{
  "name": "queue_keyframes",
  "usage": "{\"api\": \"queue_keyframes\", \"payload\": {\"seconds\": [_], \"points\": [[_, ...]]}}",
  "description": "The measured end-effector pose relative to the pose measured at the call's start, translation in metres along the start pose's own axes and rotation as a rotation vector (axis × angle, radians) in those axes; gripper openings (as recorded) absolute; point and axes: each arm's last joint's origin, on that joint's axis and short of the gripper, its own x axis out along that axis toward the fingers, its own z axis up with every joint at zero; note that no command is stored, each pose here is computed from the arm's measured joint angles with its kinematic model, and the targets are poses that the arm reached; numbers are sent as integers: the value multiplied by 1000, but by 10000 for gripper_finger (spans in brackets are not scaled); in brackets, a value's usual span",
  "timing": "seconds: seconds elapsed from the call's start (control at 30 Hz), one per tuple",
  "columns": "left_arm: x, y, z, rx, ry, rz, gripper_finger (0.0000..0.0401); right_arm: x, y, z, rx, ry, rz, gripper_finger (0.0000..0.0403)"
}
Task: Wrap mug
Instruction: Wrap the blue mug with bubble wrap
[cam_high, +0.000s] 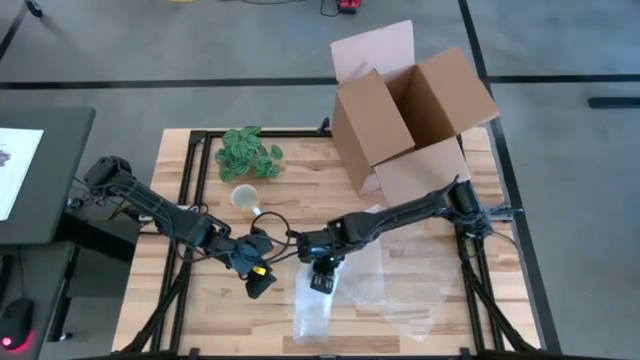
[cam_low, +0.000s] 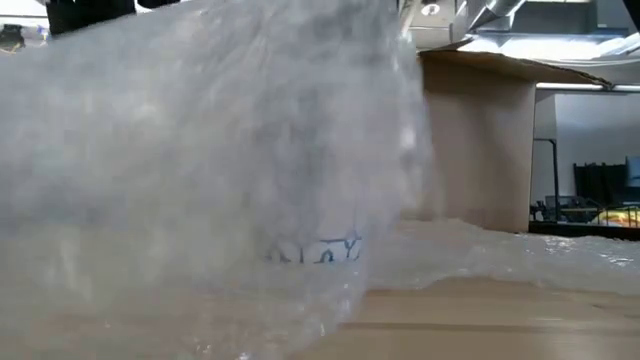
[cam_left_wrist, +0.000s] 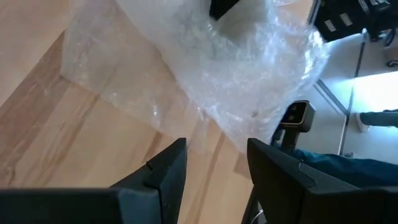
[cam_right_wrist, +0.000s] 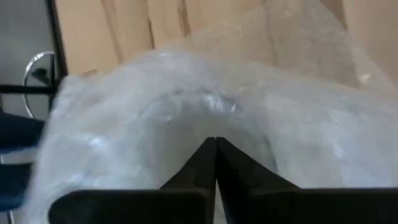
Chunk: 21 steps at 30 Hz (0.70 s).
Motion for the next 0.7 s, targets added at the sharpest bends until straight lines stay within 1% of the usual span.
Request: {"api": "queue_keyframes", "payload": {"seconds": [0.07,0.13,0.2,0.3,0.4,0.53,0.63,0.7], "points": [[0,0,0,1,1,0,150,-16,6,5,-6,12,-6,0],[0,0,-1,7,5,2,150,-29,11,9,24,3,-1,0],[0,-1,-2,10,7,2,150,-36,15,14,56,-27,18,0],[0,-1,-4,16,9,3,150,-38,25,15,44,-54,66,0],[0,-2,-5,21,4,7,150,-28,28,9,34,-40,74,0],[0,-2,-8,37,2,16,150,2,14,-4,72,56,40,0],[0,-2,-8,41,-14,28,150,16,9,-6,71,11,103,0],[0,-3,-8,40,-18,25,150,25,5,-11,97,20,104,0]]}}
